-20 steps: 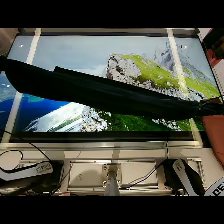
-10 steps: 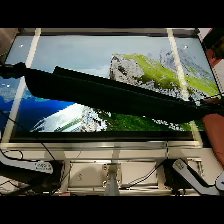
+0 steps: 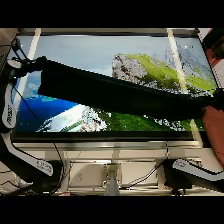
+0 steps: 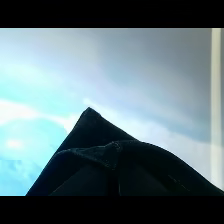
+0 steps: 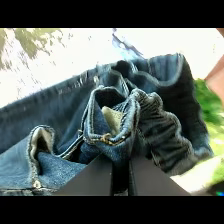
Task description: Fold the clothes and pants, and hang the long-sleeved shirts on hangers.
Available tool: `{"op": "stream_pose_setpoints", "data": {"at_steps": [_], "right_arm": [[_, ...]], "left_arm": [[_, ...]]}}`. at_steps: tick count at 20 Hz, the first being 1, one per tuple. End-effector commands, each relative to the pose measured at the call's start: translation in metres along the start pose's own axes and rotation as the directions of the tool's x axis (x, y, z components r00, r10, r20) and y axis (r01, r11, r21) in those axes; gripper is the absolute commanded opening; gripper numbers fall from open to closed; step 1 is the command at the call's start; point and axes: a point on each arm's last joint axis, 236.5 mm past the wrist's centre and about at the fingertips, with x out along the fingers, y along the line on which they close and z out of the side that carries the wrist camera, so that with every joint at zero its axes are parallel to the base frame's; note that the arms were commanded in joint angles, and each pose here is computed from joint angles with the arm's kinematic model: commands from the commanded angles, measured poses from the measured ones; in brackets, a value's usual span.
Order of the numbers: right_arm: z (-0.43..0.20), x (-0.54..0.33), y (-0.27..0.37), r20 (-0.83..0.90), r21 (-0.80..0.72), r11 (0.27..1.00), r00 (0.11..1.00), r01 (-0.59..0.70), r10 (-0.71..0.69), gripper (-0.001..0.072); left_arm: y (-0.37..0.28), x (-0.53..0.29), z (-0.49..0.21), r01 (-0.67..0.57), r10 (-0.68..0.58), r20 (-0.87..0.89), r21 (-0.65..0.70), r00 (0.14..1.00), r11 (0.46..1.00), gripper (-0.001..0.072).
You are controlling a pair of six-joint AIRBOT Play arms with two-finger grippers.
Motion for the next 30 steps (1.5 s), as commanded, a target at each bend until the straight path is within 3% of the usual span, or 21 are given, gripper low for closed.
{"op": "stream_pose_setpoints", "data": {"at_steps": [1,3,4,5,6,7,17,25,30], "right_arm": [[0.007,0.033,0.004,0.043,0.024,0.999,0.999,-0.021,0.02,0.0052],[0.006,0.048,0.009,0.067,0.01,1.0,0.998,-0.014,0.013,0.0054],[0.007,0.053,0.012,0.081,-0.001,1.0,0.997,-0.01,0.01,0.0118],[0.009,0.057,0.016,0.097,-0.014,1.0,0.995,-0.008,0.01,0.0283],[0.013,0.058,0.021,0.115,-0.026,1.0,0.993,-0.009,0.012,0.0436],[0.016,0.057,0.024,0.131,-0.032,0.999,0.991,-0.01,0.014,0.0472],[0.056,-0.045,0.07,0.322,-0.188,0.982,0.946,0.022,0.041,0.0471],[0.007,-0.136,0.098,0.366,-0.31,0.947,0.93,0.081,0.04,0.0449],[0.004,-0.148,0.102,0.392,-0.32,0.943,0.919,0.089,0.047,0.0449]], "left_arm": [[-0.009,0.025,-0.005,-0.013,0.013,0.047,-0.001,0.999,1.0,0.0023],[-0.007,0.03,-0.011,-0.014,0.015,0.035,-0.004,0.999,1.0,0.0045],[-0.007,0.03,-0.011,-0.015,0.015,0.034,-0.004,0.999,1.0,0.0219],[-0.007,0.03,-0.011,-0.015,0.015,0.036,-0.004,0.999,1.0,0.05],[-0.006,0.029,-0.009,-0.016,0.017,0.038,-0.007,0.999,1.0,0.0708],[-0.004,0.027,-0.008,-0.018,0.019,0.041,-0.006,0.999,1.0,0.0698],[0.03,-0.035,0.039,-0.039,0.043,0.091,-0.04,0.995,0.998,0.069],[0.083,-0.069,-0.041,0.009,-0.044,-0.253,-0.136,0.967,0.991,0.069],[0.084,-0.058,-0.117,0.086,-0.192,-0.487,-0.231,0.852,0.969,0.0692]]}}
